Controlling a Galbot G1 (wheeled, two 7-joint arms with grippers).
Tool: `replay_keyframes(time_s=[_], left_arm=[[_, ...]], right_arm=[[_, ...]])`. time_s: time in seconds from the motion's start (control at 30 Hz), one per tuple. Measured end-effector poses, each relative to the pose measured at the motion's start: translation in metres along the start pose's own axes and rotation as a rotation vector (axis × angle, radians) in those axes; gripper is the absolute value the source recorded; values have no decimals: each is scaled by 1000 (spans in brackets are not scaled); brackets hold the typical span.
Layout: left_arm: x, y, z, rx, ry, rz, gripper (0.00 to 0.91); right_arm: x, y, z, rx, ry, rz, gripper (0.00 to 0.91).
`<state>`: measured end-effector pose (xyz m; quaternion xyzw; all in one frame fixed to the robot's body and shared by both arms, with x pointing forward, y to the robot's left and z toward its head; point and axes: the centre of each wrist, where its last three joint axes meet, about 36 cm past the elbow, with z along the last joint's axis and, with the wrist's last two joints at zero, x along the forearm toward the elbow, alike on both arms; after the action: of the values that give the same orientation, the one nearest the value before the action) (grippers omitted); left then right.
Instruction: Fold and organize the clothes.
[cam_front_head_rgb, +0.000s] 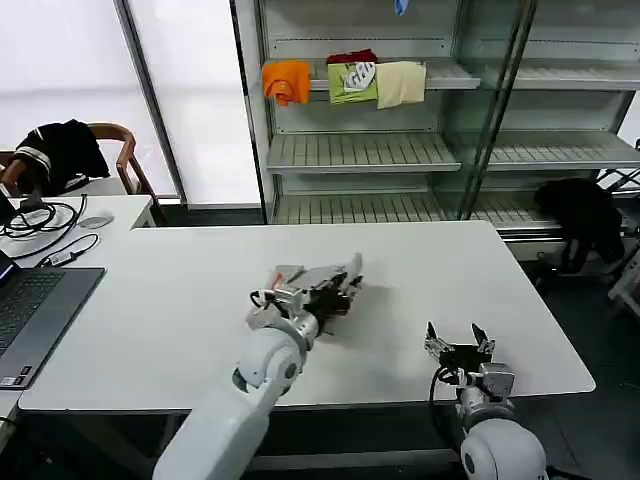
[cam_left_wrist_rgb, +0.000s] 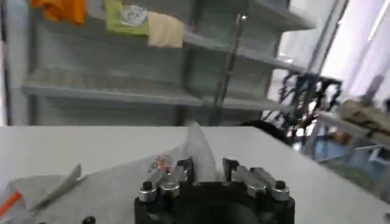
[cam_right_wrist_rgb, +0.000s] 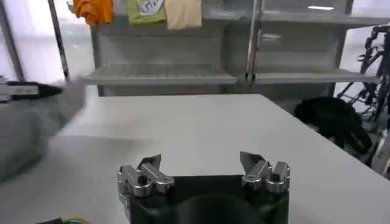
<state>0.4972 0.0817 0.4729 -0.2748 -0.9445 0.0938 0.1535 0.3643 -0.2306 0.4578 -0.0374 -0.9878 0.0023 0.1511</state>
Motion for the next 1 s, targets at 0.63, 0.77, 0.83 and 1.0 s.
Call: replay_keyframes(time_s=[0.63, 0.77, 0.83, 1.0], left_arm=[[15, 18, -41, -24, -128, -151, 907], [29, 34, -42, -51, -133, -211, 907], [36, 43, -41, -63, -132, -238, 907], [52, 58, -42, -82, -131, -293, 907]], right_arm=[[-21, 42, -21, -294, 75, -149, 907], [-26, 57, -20, -345, 116, -163, 907], [-27, 63, -19, -363, 134, -169, 907], [-27, 74, -22, -394, 156, -186, 907]])
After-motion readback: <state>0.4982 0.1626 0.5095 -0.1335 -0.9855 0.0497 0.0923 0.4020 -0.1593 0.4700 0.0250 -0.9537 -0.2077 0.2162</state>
